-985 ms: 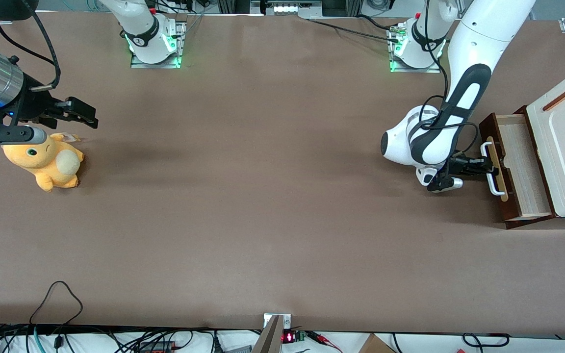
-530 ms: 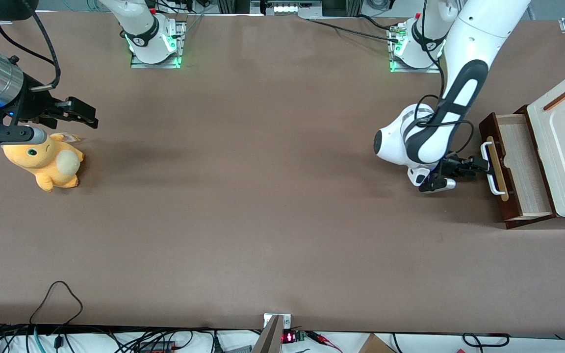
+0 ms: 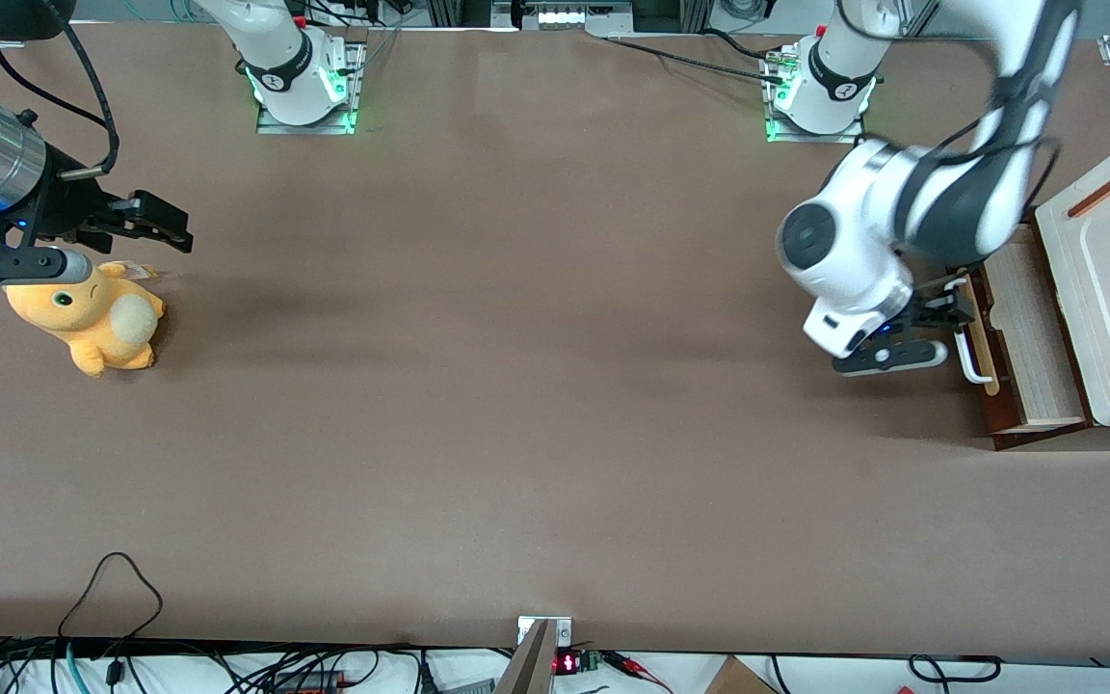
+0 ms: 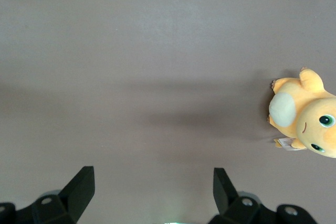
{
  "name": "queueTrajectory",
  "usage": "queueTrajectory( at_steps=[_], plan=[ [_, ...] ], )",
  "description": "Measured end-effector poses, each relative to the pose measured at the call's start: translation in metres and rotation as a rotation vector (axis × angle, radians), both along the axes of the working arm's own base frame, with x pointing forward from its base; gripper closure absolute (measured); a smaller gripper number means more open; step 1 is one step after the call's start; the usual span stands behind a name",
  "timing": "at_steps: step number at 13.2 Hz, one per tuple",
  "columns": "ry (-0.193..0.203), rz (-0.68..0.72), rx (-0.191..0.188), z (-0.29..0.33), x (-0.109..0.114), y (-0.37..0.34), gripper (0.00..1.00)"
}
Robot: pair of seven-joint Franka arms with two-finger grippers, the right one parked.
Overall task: Open lower drawer with left arm only
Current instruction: 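Open the left gripper and lift it away from the handle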
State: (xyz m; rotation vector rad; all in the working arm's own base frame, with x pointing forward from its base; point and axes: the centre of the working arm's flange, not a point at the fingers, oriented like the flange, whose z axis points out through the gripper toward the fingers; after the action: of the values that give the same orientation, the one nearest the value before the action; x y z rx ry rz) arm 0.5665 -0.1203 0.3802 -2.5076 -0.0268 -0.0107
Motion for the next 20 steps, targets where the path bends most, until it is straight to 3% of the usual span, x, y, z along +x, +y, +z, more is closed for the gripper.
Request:
queueTrajectory(
  at_steps=[1,3,6,8,10,20],
  plan=[
    [-0.006,0.031,-0.085,0.025,0.000,0.005,0.00],
    [-0.009,0.044,-0.201,0.068,-0.005,0.016,0.00],
    [0.038,0.034,-0.408,0.128,-0.014,0.032,0.00],
    [0.046,-0.006,-0.513,0.162,-0.015,0.060,0.00],
    [0.052,-0.031,-0.554,0.183,-0.016,0.080,0.00],
    [0.038,-0.050,-0.569,0.206,-0.016,0.077,0.00]
  ],
)
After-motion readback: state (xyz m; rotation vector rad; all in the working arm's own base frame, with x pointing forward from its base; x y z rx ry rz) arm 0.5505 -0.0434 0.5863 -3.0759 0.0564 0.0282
